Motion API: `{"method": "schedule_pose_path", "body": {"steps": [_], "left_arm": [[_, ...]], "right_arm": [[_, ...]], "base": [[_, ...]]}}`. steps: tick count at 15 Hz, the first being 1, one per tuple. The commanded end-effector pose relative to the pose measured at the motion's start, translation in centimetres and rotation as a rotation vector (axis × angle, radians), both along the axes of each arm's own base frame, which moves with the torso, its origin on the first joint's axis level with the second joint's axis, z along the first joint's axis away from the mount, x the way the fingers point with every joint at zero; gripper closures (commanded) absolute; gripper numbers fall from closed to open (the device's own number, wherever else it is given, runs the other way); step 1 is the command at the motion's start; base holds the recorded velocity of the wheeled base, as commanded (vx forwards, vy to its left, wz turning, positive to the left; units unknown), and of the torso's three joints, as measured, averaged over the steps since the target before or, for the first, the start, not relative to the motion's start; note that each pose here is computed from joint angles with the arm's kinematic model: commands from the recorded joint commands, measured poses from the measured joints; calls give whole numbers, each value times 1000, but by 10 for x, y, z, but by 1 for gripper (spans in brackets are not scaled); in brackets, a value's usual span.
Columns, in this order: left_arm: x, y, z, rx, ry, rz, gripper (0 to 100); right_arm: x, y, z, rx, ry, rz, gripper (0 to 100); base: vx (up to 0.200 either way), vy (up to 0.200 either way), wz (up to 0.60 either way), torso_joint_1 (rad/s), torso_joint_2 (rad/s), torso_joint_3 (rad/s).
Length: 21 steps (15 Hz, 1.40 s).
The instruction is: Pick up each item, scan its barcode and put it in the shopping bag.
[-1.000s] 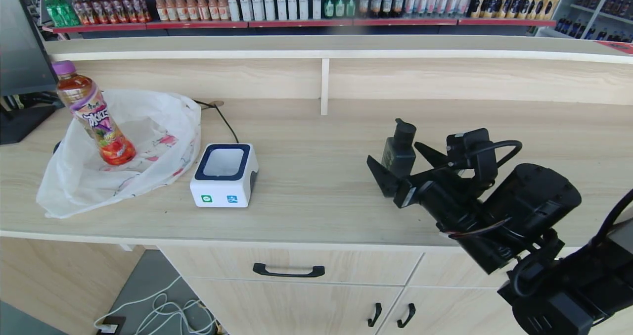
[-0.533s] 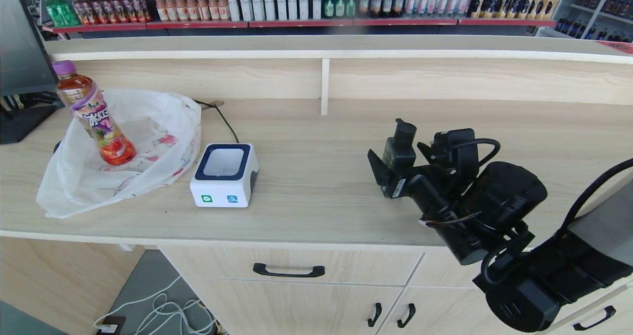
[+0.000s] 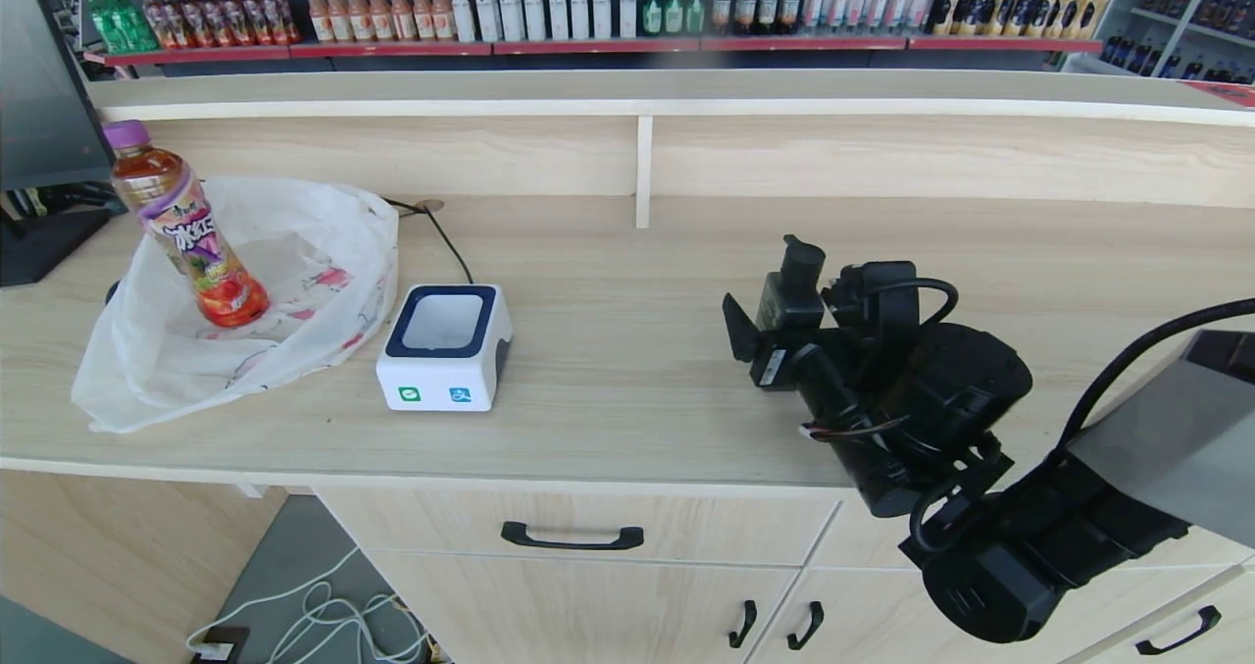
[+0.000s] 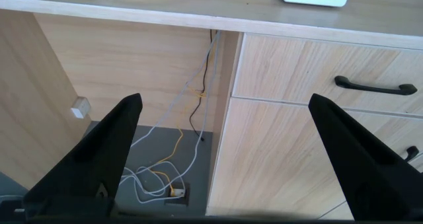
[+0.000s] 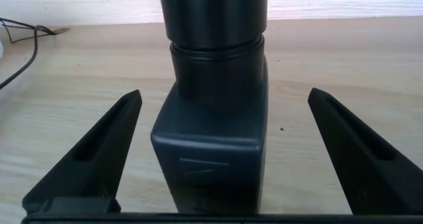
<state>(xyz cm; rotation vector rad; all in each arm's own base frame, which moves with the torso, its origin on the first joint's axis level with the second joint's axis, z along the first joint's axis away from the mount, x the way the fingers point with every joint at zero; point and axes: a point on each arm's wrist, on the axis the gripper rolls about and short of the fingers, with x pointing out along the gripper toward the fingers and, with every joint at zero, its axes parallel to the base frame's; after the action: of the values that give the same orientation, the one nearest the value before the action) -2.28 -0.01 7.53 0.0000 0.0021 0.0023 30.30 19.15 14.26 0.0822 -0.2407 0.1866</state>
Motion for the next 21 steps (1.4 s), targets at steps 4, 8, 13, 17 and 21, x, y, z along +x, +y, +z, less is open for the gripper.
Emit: {"method": "schedule_pose_path", "body": {"steps": [4,8,13,17,21], "left_arm": [[0,0,0,2,-1,1,0],[0,0,0,0,-1,1,0],[0,0,0,0,-1,1,0],[0,0,0,0,-1,1,0],[0,0,0,0,-1,1,0]], "right_arm": [[14,-4,-7,-3,5,-32,0],[16,-8,-8,-3,8,-42,0],[16,-8,-11,-5,14,-42,0],[16,-8,-7,0,7,-42,100],[14,-9,-5,10,3,-40,100]], "base": [[0,0,0,0,0,0],[0,0,0,0,0,0],[0,0,0,0,0,0],[0,0,0,0,0,0],[0,0,0,0,0,0]]}}
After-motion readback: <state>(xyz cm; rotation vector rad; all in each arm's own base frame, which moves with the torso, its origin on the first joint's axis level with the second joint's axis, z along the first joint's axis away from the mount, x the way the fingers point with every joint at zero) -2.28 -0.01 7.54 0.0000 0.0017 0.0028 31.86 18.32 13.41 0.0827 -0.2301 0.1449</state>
